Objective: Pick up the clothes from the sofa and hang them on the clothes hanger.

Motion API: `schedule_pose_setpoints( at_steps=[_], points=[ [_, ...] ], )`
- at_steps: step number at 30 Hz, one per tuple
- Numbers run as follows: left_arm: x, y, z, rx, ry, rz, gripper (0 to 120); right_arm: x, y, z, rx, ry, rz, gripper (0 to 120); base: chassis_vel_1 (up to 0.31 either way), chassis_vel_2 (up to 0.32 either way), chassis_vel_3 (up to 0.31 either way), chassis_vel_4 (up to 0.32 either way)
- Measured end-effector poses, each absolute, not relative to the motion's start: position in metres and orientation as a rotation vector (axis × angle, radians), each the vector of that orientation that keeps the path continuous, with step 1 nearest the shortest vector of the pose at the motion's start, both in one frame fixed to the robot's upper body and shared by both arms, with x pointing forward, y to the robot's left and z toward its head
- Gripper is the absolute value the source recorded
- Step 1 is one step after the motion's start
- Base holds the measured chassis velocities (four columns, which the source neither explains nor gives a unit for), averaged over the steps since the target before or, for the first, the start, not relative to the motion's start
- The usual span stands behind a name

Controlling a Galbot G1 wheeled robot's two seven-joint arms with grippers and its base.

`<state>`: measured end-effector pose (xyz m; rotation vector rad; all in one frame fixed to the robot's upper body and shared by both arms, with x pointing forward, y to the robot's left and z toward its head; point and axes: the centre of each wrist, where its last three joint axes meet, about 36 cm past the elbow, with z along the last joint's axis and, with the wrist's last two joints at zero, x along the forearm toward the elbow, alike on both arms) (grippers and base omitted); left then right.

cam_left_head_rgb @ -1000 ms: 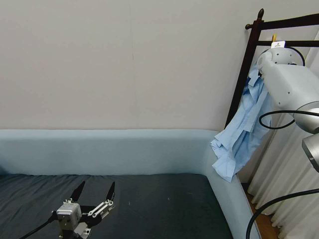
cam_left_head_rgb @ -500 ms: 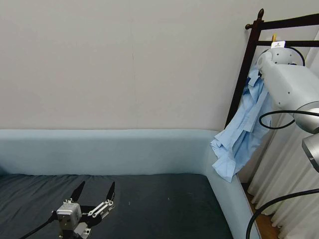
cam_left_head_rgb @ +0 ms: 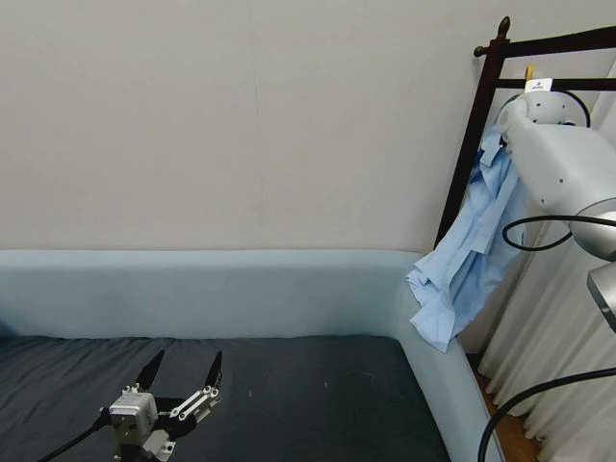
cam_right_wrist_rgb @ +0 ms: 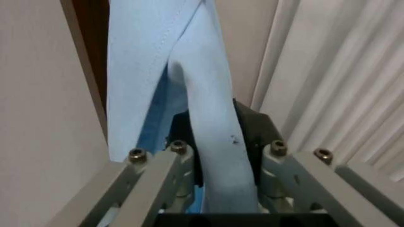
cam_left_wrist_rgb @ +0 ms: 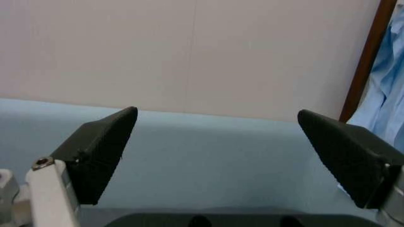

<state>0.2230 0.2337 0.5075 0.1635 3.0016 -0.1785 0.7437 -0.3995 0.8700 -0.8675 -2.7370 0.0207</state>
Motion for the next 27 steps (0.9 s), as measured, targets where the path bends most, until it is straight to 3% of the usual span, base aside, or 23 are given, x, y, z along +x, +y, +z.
schedule_pose_setpoints(
  at_steps=[3, 6, 8, 16, 18, 20, 27],
  points=[
    [0.223, 0.234, 0.507, 0.163, 3.002, -0.179, 100, 0.741, -0.4, 0.87, -0.867, -2.748, 0.023, 28, 0.0, 0.0, 0.0, 0.0],
    [0.223, 0.234, 0.507, 0.164, 3.002, -0.178, 100, 0.727, -0.4, 0.87, -0.857, -2.792, 0.035, 46, 0.0, 0.0, 0.0, 0.0],
    [0.223, 0.234, 0.507, 0.164, 3.002, -0.179, 100, 0.724, -0.401, 0.87, -0.854, -2.8, 0.037, 50, 0.0, 0.0, 0.0, 0.0],
    [0.223, 0.234, 0.507, 0.164, 3.002, -0.178, 100, 0.703, -0.402, 0.86, -0.815, -2.861, 0.057, 83, 0.0, 0.0, 0.0, 0.0],
    [0.223, 0.234, 0.507, 0.163, 3.002, -0.178, 100, 0.701, -0.402, 0.859, -0.81, -2.867, 0.059, 84, 0.0, 0.0, 0.0, 0.0],
    [0.223, 0.234, 0.507, 0.164, 3.002, -0.178, 100, 0.69, -0.403, 0.853, -0.792, -2.892, 0.067, 96, 0.0, 0.0, 0.0, 0.0],
    [0.223, 0.234, 0.507, 0.164, 3.002, -0.178, 100, 0.665, -0.4, 0.841, -0.74, -2.943, 0.093, 100, 0.0, 0.0, 0.0, 0.0]
  ],
)
